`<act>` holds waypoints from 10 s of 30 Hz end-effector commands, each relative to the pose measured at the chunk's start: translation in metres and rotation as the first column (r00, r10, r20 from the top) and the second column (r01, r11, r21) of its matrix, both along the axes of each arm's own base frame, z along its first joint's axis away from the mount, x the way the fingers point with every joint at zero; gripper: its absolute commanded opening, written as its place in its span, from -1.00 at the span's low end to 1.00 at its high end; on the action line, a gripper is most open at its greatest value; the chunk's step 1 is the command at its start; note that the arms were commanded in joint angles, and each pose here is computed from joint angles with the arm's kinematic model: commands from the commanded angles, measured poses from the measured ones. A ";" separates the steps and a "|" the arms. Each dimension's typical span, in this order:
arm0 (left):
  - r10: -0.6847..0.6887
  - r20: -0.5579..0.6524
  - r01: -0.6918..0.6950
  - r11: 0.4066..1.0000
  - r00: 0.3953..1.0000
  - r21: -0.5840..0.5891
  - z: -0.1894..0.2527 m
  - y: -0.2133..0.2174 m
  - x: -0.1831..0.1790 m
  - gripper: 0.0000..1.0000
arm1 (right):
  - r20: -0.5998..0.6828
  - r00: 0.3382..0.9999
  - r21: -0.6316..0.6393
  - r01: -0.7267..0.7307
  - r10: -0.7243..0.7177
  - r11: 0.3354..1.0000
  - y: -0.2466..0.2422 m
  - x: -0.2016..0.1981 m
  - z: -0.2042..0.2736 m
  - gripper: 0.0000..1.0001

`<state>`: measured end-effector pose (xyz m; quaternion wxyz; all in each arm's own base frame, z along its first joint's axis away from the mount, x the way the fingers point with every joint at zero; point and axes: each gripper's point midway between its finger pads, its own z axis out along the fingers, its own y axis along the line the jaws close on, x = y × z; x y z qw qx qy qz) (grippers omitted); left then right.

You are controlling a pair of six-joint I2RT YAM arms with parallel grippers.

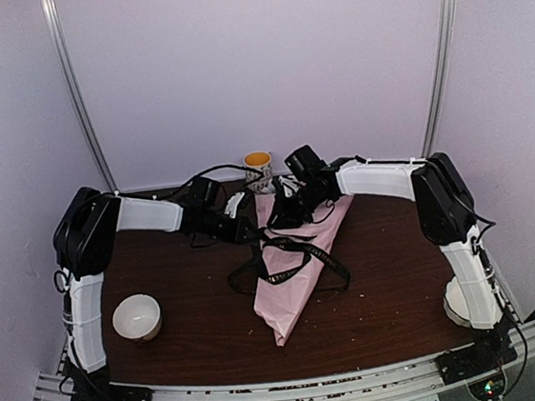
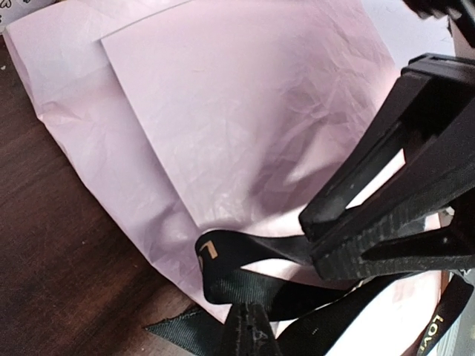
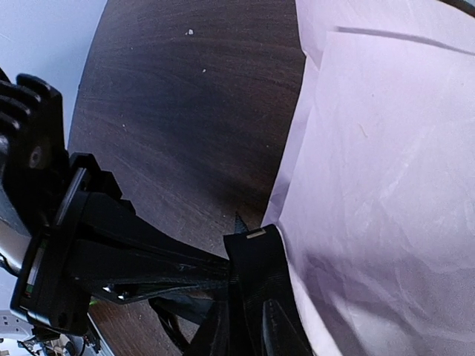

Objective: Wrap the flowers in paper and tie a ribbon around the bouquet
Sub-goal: Cross the ribbon over the folded bouquet.

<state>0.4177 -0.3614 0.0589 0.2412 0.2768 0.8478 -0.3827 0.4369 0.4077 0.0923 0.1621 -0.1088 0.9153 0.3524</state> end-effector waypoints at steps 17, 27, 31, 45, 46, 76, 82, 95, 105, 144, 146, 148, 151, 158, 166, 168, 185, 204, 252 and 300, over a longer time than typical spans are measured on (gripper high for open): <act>0.022 0.019 -0.023 0.999 1.000 0.041 -0.012 0.004 0.007 -1.00 | 0.228 0.973 -0.354 0.051 0.033 0.934 -0.092 -0.082 0.051 -0.26; 0.018 0.016 -0.019 0.999 1.000 0.042 -0.012 0.004 0.007 -1.00 | 0.194 0.977 -0.493 0.015 0.092 0.870 -0.078 -0.126 0.023 0.03; 0.018 0.016 -0.018 0.999 1.000 0.044 -0.013 0.005 0.005 -1.00 | 0.156 0.983 -0.552 0.006 0.096 0.834 -0.082 -0.124 0.008 -0.37; 0.019 0.025 -0.020 0.997 1.000 0.068 -0.012 0.011 0.002 -1.00 | 0.372 0.926 -0.560 0.175 0.058 0.810 -0.105 -0.059 0.094 -1.00; 0.018 0.026 -0.020 0.997 1.000 0.070 -0.012 0.012 0.001 -1.00 | 0.397 0.916 -0.570 0.199 0.056 0.797 -0.109 -0.052 0.102 -1.00; -0.578 0.491 0.393 0.811 0.652 0.433 0.063 -0.031 -0.065 0.16 | 0.178 0.984 -0.406 0.091 -0.019 0.909 -0.098 0.002 -0.001 -1.00; -0.613 0.447 0.443 0.785 0.651 0.432 0.047 -0.040 -0.068 0.18 | 0.161 0.985 -0.314 0.108 -0.059 0.943 -0.100 0.003 0.002 -1.00; -0.503 0.417 0.272 0.823 0.757 0.498 0.049 -0.006 -0.037 0.00 | 0.149 0.987 -0.296 0.097 -0.054 0.950 -0.096 0.001 0.003 -1.00; -0.390 0.326 0.212 0.859 0.861 0.467 0.019 0.018 -0.031 -0.29 | 0.149 0.987 -0.288 0.094 -0.052 0.953 -0.093 0.003 0.006 -1.00; -0.359 0.377 0.232 0.911 0.854 0.342 0.052 0.004 -0.034 -1.00 | 0.154 0.987 -0.299 0.094 -0.049 0.950 -0.095 0.001 0.008 -1.00; -0.364 0.404 0.265 0.923 0.840 0.281 0.071 -0.003 -0.043 -1.00 | 0.153 0.987 -0.299 0.092 -0.048 0.950 -0.095 0.001 0.007 -1.00; -0.352 0.456 0.286 0.935 0.817 0.208 0.096 -0.013 -0.053 -1.00 | 0.150 0.988 -0.296 0.091 -0.048 0.951 -0.094 0.001 0.006 -1.00; -0.377 0.524 0.346 0.924 0.763 0.162 0.124 -0.040 -0.075 -1.00 | 0.147 0.988 -0.288 0.090 -0.049 0.954 -0.092 0.002 0.006 -1.00; -0.554 0.510 0.587 0.802 0.658 0.113 0.141 -0.128 -0.141 -1.00 | 0.145 0.988 -0.283 0.088 -0.048 0.955 -0.092 0.002 0.005 -1.00; -0.653 0.467 0.656 0.731 0.596 0.186 0.111 -0.188 -0.164 -0.13 | 0.134 0.990 -0.279 0.080 -0.044 0.957 -0.091 -0.001 0.002 -1.00; -0.672 0.473 0.660 0.717 0.570 0.223 0.113 -0.184 -0.165 0.05 | 0.132 0.990 -0.278 0.076 -0.041 0.958 -0.091 -0.002 0.002 -1.00; -0.693 0.544 0.309 0.708 0.473 0.634 0.074 -0.062 -0.057 0.53 | 0.115 0.993 -0.238 0.057 -0.030 0.970 -0.084 -0.007 0.004 -1.00; -0.735 0.463 0.316 0.649 0.495 0.693 0.025 -0.034 -0.017 0.57 | 0.110 0.994 -0.241 0.035 -0.009 0.970 -0.080 -0.010 0.003 -1.00; -0.505 0.629 0.333 0.863 0.592 0.379 0.099 -0.041 -0.029 -1.00 | 0.060 0.905 -0.003 -0.422 0.421 0.907 -0.032 -0.106 0.018 -0.48; -0.464 0.595 0.293 0.883 0.656 0.366 0.084 -0.032 -0.015 -1.00 | 0.291 0.934 -0.192 -0.155 0.207 0.969 -0.046 -0.123 0.026 -1.00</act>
